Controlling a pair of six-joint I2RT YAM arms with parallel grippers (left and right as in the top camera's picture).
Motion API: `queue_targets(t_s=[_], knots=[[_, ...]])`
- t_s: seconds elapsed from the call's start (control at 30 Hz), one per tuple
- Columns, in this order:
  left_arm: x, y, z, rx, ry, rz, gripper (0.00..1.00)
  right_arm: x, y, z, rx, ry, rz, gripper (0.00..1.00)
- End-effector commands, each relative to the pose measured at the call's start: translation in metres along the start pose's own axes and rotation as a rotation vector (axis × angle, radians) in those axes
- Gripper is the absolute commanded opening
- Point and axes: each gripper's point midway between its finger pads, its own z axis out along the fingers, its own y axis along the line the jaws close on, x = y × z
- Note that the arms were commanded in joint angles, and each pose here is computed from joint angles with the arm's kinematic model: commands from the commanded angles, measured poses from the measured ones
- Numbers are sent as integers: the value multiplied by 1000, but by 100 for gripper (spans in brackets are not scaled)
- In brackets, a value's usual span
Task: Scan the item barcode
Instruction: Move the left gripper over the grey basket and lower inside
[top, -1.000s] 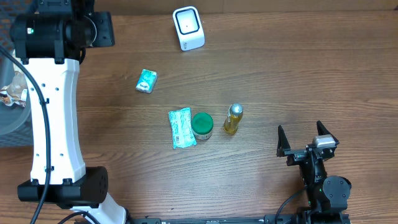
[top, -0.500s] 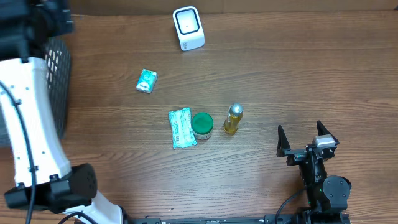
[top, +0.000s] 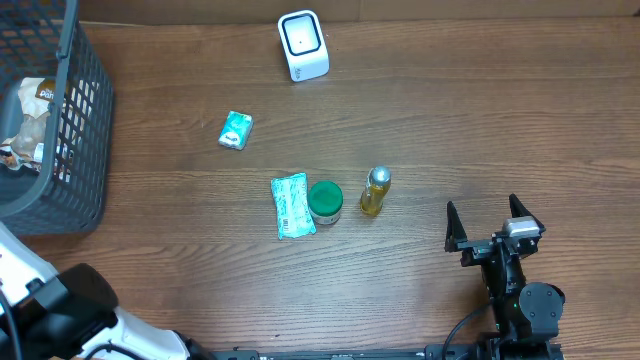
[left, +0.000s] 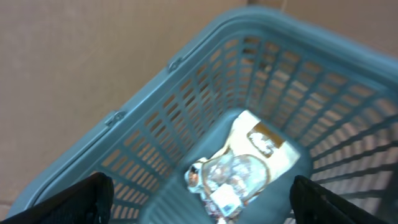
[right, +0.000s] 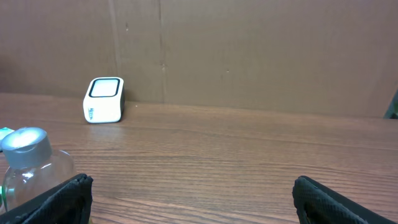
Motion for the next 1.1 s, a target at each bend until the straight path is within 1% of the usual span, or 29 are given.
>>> queue_targets(t_s=[0.0, 0.17, 0.27, 0.33, 0.47, 0.67, 0.77, 1.0, 1.07], knots=[[33, -7, 58, 66, 124, 88, 91, 2, -2, 0, 10, -1, -1, 100], [84, -29, 125, 198, 264, 234, 92, 2, -2, 0, 10, -1, -1, 100], [110, -40, 150, 239, 329, 278, 98, 2, -2, 0, 10, -1, -1, 100], [126, -47, 165, 273, 360, 331, 100, 2, -2, 0, 10, -1, -1, 100], [150, -61, 184, 321, 406, 394, 100, 2, -2, 0, 10, -1, -1, 100], [172, -69, 199, 352, 446, 452, 99, 2, -2, 0, 10, -1, -1, 100], [190, -71, 207, 371, 489, 484, 98, 2, -2, 0, 10, -1, -1, 100], [224, -69, 227, 367, 575, 489, 98, 2, -2, 0, 10, -1, -1, 100], [235, -69, 232, 367, 601, 486, 97, 2, -2, 0, 10, -1, -1, 100]])
